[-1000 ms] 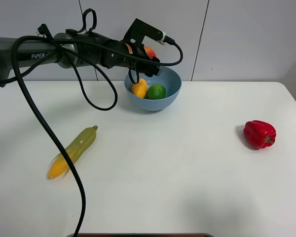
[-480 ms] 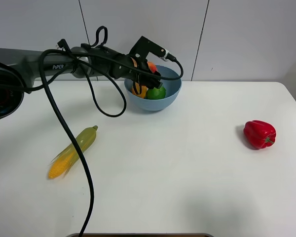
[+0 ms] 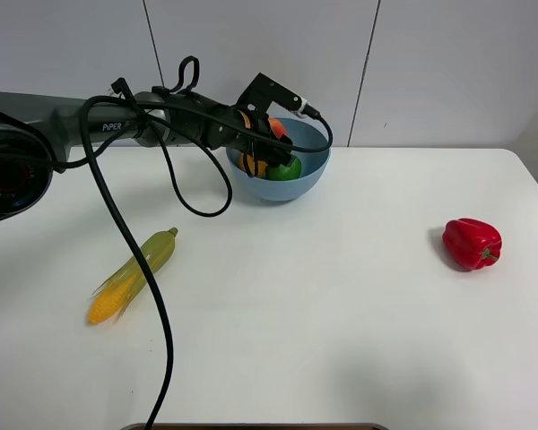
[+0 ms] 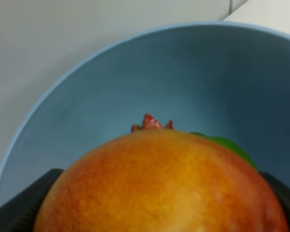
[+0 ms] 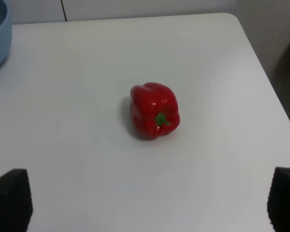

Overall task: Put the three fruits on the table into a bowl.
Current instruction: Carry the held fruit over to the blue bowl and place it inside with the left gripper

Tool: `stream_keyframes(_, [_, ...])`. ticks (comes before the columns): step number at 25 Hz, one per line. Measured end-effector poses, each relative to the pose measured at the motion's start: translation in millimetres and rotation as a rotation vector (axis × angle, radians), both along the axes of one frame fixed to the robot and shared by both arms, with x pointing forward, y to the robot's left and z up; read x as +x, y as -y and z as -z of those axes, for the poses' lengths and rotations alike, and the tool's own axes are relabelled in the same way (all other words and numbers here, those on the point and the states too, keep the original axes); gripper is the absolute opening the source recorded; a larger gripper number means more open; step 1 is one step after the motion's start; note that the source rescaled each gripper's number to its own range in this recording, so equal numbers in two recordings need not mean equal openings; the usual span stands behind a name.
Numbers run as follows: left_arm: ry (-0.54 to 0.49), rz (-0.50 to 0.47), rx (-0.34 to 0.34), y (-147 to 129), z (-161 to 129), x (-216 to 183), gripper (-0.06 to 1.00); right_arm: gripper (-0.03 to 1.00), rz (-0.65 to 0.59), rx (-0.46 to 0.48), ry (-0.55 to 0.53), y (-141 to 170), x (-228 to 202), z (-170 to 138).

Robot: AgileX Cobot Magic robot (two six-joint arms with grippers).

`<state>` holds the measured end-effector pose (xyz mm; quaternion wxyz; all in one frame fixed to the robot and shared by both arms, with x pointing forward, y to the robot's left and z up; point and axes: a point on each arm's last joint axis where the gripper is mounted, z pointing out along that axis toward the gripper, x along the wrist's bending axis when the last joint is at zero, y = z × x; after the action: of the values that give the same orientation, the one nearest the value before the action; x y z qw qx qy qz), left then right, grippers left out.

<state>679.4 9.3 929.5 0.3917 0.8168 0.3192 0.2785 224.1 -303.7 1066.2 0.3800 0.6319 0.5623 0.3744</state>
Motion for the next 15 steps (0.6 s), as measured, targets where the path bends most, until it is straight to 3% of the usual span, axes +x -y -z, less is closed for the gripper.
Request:
stream_keyframes(7, [0.006,0.001,-0.004,0.2,-0.6,0.3,0.00,1.00,0.000,0.000,0.000,0.0,0.0,0.0])
stream_keyframes(10, [0.011,0.001,-0.008,0.4,-1.0,0.5,0.05,1.00,0.000,0.000,0.000,0.0,0.0,0.0])
stream_keyframes(15, [0.011,0.000,-0.010,0.5,-1.1,0.5,0.35,1.00,0.000,0.000,0.000,0.0,0.0,0.0])
